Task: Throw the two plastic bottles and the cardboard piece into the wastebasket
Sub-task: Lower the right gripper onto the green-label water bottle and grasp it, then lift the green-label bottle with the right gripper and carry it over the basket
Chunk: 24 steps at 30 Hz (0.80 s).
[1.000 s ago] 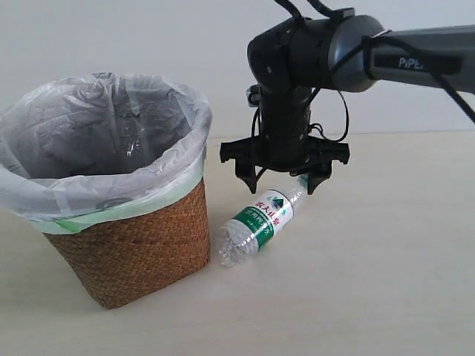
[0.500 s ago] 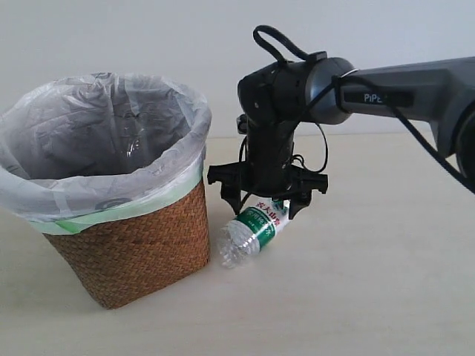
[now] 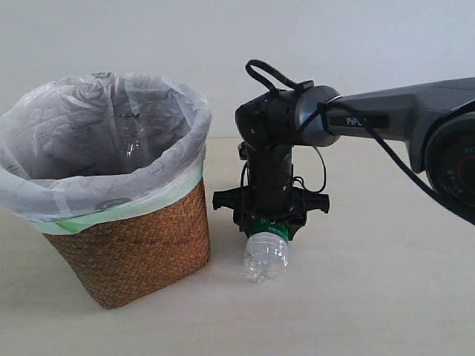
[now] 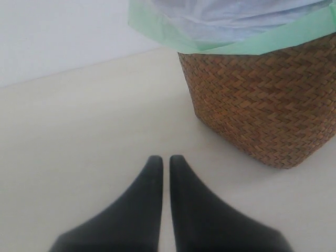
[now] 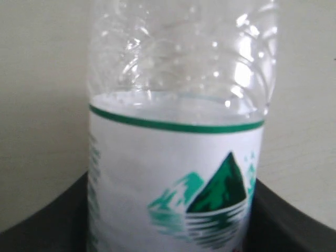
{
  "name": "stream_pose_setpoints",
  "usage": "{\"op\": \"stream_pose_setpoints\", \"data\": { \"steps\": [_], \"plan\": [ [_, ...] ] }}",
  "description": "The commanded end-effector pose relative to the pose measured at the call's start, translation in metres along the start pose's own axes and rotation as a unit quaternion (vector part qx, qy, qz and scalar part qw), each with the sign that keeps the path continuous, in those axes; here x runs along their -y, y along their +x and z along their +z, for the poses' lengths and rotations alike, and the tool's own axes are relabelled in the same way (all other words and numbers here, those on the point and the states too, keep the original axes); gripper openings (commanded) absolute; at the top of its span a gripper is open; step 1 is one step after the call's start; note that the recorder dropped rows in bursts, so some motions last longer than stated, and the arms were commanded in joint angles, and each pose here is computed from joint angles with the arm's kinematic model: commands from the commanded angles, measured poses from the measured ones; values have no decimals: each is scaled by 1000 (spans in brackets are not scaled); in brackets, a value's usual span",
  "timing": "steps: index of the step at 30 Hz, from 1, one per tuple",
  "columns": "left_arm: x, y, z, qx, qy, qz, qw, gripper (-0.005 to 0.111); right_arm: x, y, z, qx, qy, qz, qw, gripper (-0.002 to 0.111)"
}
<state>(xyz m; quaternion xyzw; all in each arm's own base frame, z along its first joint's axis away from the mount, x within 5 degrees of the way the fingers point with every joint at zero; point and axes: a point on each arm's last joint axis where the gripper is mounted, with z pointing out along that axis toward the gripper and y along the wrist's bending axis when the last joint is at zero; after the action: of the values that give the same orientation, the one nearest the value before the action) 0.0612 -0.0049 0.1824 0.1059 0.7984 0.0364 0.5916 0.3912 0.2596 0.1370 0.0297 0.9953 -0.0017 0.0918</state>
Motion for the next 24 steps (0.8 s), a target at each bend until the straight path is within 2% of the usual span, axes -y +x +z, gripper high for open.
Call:
{"op": "stream_pose_setpoints", "data": {
  "steps": [1, 8, 13, 18, 24],
  "plan": [
    [0, 0, 0, 3, -1, -9, 1000, 4, 4, 0, 1, -8, 14, -28, 999, 1],
    [0, 0, 0, 3, -1, -9, 1000, 4, 22, -5, -20, -13, 51, -59, 997, 1],
    [0, 0, 0, 3, -1, -9, 1000, 4, 27, -9, -61, 38, 22, -74, 996, 1],
    [0, 0, 0, 3, -1, -9, 1000, 4, 38, 4, -81, 75, -6, -80, 994, 1],
    [0, 0, 0, 3, -1, -9, 1000, 4, 69, 28, -84, 87, 1, -89, 992, 1]
  ]
}}
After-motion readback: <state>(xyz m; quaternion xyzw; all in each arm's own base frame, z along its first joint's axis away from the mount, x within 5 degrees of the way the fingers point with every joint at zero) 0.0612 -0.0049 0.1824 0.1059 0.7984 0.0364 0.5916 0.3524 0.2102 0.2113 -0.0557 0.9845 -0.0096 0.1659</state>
